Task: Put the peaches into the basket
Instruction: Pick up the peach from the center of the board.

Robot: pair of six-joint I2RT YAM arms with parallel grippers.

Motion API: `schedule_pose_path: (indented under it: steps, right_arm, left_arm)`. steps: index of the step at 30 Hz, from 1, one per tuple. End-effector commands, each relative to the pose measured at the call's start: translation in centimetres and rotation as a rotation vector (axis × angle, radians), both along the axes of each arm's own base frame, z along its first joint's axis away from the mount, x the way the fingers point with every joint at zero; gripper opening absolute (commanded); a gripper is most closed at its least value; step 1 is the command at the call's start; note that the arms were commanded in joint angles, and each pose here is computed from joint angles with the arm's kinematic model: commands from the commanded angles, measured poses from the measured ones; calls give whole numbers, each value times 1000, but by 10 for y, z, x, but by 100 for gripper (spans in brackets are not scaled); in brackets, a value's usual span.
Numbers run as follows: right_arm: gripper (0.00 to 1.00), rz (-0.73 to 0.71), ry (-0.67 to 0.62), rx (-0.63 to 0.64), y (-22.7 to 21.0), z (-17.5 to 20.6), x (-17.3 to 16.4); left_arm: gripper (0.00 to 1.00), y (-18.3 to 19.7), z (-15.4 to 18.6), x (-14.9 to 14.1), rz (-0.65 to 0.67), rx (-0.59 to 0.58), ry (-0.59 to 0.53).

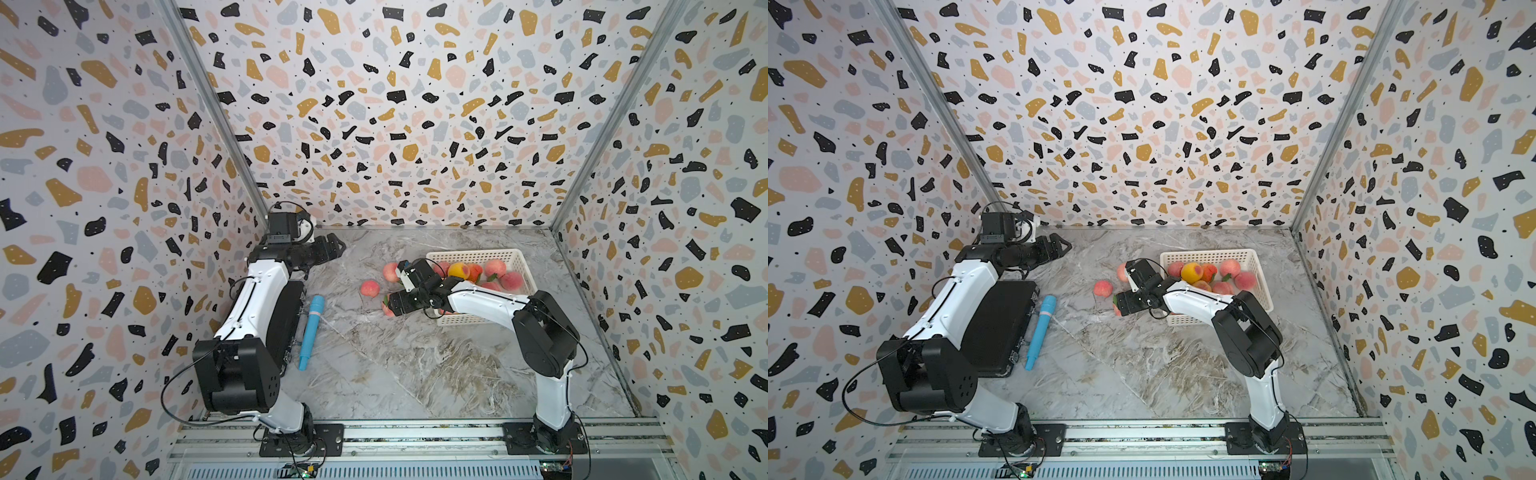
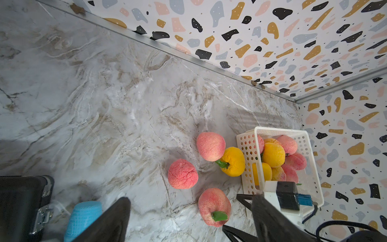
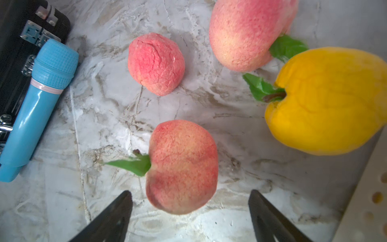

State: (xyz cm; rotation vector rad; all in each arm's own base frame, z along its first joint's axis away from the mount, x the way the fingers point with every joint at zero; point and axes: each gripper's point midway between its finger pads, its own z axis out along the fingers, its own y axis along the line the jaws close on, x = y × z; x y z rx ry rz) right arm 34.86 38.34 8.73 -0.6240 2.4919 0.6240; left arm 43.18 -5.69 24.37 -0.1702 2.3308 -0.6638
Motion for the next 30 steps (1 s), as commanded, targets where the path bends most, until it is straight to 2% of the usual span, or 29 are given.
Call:
schedule_pose_path:
  steps: [1,10,15,20,26,30]
  right_arm:
    - [89,20,-10,23,9,11,4]
    - [83,37,27,19,17,-6,6]
    - [72,39,23,21,18,-6,6]
    - [59,47,6,30,17,5,5]
    - [56,30,-16,40,5,24,-2]
    - [55,21,-44,71,-5,56,-11]
  left_arm:
    - [91,0,10,1,-9,-29,-42]
    - [91,3,6,4,-1,-45,-27]
    - [90,2,7,4,-5,-56,-31]
    - [91,2,8,3,-6,-57,-35]
    - [90,0,9,3,-12,-64,-35]
    - [90,-3,13,3,-19,-87,-46]
